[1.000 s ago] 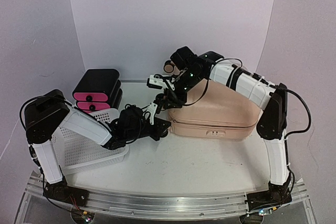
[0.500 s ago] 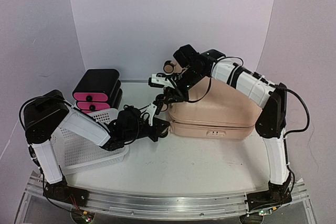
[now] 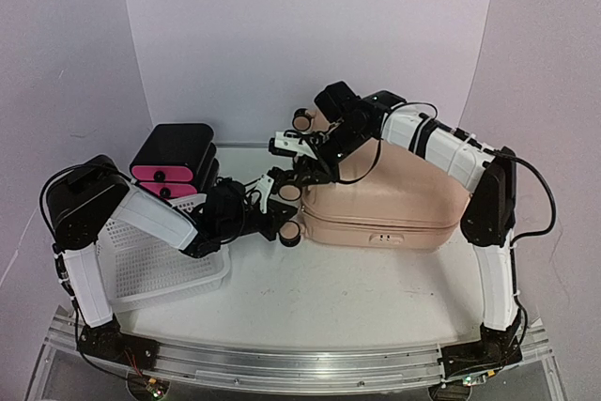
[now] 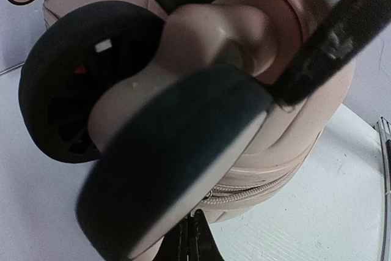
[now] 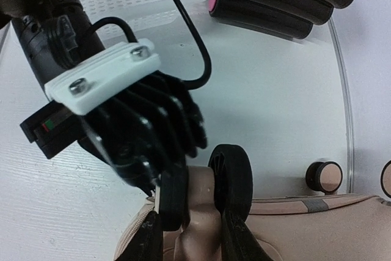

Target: Open, take out, and arrange the luggage

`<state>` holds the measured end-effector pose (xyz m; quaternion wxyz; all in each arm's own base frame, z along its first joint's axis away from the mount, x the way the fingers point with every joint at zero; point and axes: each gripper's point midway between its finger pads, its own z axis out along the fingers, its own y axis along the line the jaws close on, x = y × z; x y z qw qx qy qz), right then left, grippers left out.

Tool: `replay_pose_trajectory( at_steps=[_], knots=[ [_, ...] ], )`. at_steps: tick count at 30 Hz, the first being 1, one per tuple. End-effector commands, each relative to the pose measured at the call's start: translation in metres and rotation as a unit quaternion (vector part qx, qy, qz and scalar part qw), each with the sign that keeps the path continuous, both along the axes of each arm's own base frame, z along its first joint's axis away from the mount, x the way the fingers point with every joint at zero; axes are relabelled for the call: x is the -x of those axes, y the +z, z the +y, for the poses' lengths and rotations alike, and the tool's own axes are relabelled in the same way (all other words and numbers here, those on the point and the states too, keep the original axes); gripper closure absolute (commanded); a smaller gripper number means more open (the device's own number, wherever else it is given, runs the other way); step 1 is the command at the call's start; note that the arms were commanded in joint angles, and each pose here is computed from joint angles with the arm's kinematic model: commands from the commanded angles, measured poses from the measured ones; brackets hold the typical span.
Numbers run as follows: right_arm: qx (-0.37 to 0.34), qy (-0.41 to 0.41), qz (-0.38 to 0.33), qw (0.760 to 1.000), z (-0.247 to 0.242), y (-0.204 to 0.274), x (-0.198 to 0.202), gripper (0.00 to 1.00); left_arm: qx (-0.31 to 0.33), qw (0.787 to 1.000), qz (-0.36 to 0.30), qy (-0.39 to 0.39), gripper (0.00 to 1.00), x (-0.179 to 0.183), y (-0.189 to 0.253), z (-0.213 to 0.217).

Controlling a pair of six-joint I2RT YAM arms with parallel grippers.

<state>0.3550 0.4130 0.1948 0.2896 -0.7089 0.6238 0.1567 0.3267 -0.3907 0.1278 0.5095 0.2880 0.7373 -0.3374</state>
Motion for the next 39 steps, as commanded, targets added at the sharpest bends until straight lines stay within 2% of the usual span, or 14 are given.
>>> replay_pose_trajectory(
  at_steps=[1,9,12,14,18,21,32,39],
  knots=[
    [0.12,-0.021,0.164,0.979,-0.057,-0.056,0.058,0.72,0.044,0.994,-0.071,0.066,1.0,-0.066,0.043,0.03],
    [0.117,-0.046,0.163,0.979,-0.067,-0.044,0.061,0.67,0.018,0.99,-0.136,-0.023,1.0,-0.069,0.047,0.011],
    [0.092,-0.104,0.144,0.98,-0.063,-0.023,0.047,0.54,0.023,0.99,-0.135,-0.04,1.0,-0.065,0.048,0.007],
    [0.054,-0.139,0.118,0.982,-0.056,-0.002,0.038,0.37,0.037,0.992,-0.111,-0.045,1.0,-0.06,0.046,0.006],
    [0.001,-0.138,0.072,0.988,-0.044,0.024,0.032,0.15,0.054,0.994,-0.08,-0.048,1.0,-0.057,0.039,0.005],
    [0.005,-0.133,0.044,0.99,-0.039,0.026,0.018,0.03,0.059,0.994,-0.069,-0.056,1.0,-0.052,0.034,0.0],
    [0.037,-0.106,0.037,0.993,-0.015,-0.004,-0.004,0.02,0.053,0.995,-0.066,-0.043,1.0,-0.051,0.028,0.004],
    [0.061,-0.117,0.002,0.991,-0.007,-0.018,-0.032,0.02,0.056,0.995,-0.062,-0.046,1.0,-0.049,0.028,0.004]
  ],
)
